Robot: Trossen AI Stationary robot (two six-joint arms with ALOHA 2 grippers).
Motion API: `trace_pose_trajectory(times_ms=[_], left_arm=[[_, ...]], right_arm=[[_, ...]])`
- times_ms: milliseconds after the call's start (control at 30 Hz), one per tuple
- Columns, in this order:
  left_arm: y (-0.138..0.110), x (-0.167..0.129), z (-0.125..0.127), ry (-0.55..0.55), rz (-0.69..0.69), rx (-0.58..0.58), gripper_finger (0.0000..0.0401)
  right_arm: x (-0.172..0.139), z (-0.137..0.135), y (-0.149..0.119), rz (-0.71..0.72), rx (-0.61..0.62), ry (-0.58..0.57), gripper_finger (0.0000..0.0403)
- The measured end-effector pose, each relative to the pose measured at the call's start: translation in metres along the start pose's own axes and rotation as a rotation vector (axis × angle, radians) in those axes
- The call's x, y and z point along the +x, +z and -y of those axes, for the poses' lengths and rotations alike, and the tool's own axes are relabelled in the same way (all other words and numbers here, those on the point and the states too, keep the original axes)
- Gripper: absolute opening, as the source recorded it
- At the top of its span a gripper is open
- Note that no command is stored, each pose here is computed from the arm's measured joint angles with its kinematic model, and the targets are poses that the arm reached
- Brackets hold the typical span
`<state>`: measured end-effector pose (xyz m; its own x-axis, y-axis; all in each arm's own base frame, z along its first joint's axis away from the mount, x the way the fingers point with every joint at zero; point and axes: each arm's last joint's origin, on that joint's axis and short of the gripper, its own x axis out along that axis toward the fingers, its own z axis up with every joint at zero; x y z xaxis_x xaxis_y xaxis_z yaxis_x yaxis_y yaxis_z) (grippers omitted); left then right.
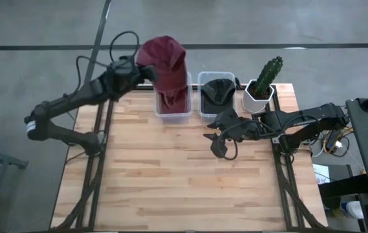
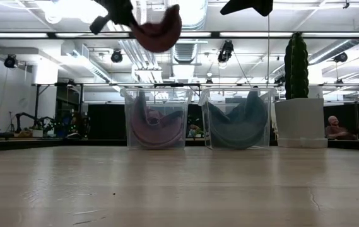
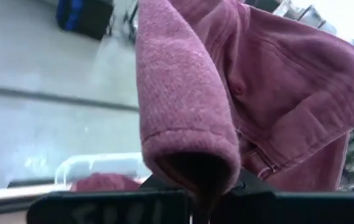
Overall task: Pick & Place hat
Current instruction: Put the red cap into the left transparent bin
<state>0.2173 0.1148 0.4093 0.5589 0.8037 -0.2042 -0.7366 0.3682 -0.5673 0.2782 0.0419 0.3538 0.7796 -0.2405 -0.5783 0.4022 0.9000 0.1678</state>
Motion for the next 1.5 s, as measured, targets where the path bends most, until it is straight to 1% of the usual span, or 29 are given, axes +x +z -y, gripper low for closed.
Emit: trace_pose_trajectory(times_ms=[100, 267, 467, 633, 967, 1167, 1367, 1500], left_arm=[[-0.003, 0.021, -0.012, 0.011, -0.089, -0.022, 0.0015], [-0.019, 0.054, -0.024, 0.061, -0.214, -0.051, 0.0015], [-0.035, 0.082, -0.039, 0.109, -0.343, -0.087, 0.0015], [-0.048, 0.091, -0.05, 0.207, -0.428, -0.081, 0.0015], [-0.063, 0.107, -0.056, 0.257, -0.472, -0.074, 0.0015], [-0.075, 0.114, -0.062, 0.313, -0.521, -0.066, 0.0015], [-0.077, 0.115, -0.063, 0.324, -0.528, -0.068, 0.0052], [-0.074, 0.113, -0.062, 0.316, -0.521, -0.07, 0.0061]], right_arm=[[0.0, 0.0, 0.0, 0.0, 0.0, 0.0, 0.0192], [0.0, 0.0, 0.0, 0.0, 0.014, -0.001, 0.0192], [0.0, 0.0, 0.0, 0.0, 0.018, -0.001, 0.0192], [0.0, 0.0, 0.0, 0.0, 0.018, -0.001, 0.0192], [0.0, 0.0, 0.0, 0.0, 0.019, -0.001, 0.0192], [0.0, 0.0, 0.0, 0.0, 0.019, -0.001, 0.0192], [0.0, 0.0, 0.0, 0.0, 0.018, -0.001, 0.0192], [0.0, 0.0, 0.0, 0.0, 0.018, 0.0, 0.0192]])
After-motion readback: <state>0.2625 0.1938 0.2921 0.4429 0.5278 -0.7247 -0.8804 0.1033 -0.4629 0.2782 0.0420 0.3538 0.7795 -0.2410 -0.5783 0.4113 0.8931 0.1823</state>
